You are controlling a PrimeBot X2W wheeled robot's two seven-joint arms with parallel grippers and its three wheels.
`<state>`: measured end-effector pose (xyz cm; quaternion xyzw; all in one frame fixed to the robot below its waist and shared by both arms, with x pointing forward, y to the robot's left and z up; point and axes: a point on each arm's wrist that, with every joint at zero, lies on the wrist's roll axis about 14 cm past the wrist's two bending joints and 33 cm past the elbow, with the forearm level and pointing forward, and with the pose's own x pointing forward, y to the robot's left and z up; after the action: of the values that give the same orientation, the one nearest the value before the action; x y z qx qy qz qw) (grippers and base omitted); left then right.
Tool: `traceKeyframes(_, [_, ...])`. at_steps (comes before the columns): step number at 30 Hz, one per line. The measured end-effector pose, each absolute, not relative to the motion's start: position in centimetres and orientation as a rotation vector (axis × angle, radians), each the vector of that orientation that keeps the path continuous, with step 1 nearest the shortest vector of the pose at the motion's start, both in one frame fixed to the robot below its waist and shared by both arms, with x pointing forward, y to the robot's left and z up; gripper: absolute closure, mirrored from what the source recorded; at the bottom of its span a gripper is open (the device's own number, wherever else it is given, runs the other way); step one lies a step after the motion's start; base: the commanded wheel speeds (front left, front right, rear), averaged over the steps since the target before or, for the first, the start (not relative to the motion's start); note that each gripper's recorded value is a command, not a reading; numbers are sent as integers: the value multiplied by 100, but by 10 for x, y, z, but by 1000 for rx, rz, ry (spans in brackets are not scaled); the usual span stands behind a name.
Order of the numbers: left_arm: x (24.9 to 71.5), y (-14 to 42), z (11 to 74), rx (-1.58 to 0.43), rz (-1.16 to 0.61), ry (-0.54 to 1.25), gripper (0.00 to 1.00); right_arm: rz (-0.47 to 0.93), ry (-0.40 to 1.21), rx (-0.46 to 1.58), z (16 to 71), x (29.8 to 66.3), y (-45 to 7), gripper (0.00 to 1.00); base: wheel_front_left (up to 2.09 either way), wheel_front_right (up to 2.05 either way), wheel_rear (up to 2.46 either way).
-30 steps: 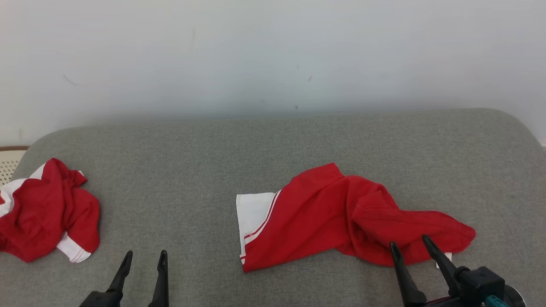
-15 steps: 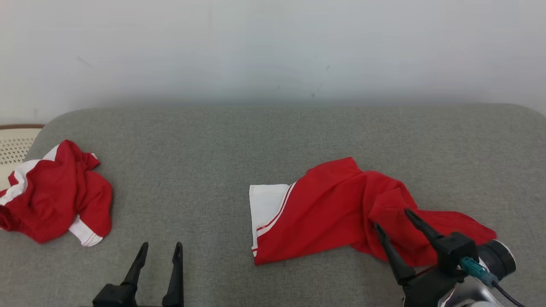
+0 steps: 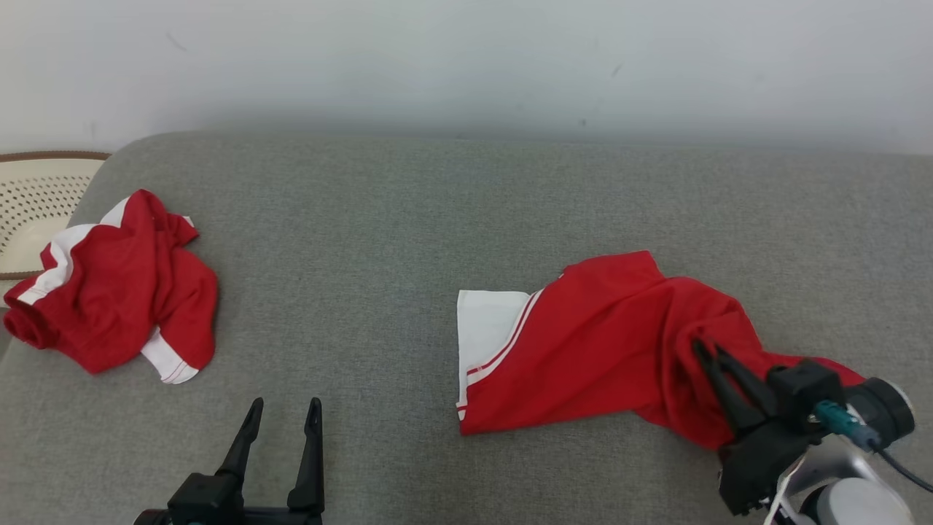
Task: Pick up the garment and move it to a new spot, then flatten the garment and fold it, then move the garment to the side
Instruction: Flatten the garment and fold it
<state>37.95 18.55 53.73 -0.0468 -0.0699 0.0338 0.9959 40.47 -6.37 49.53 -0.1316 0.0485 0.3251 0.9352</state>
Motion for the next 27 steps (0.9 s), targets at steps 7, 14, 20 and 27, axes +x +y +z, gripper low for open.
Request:
traceKeyframes(7, [390, 176, 536, -92, 35, -139, 0, 494, 17, -162, 523, 423, -107, 100, 0, 0, 0])
traceKeyframes(14, [408, 162, 532, -91, -9, -133, 0, 284, 50, -95, 508, 450, -171, 100, 0, 0, 0])
traceKeyframes(20, [418, 156, 526, -91, -30, -119, 0, 164, 130, -40, 473, 462, -208, 100, 0, 0, 0])
traceKeyframes(27, [425, 155, 521, -86, -35, -106, 0, 97, 224, 8, 435, 471, -222, 100, 0, 0, 0])
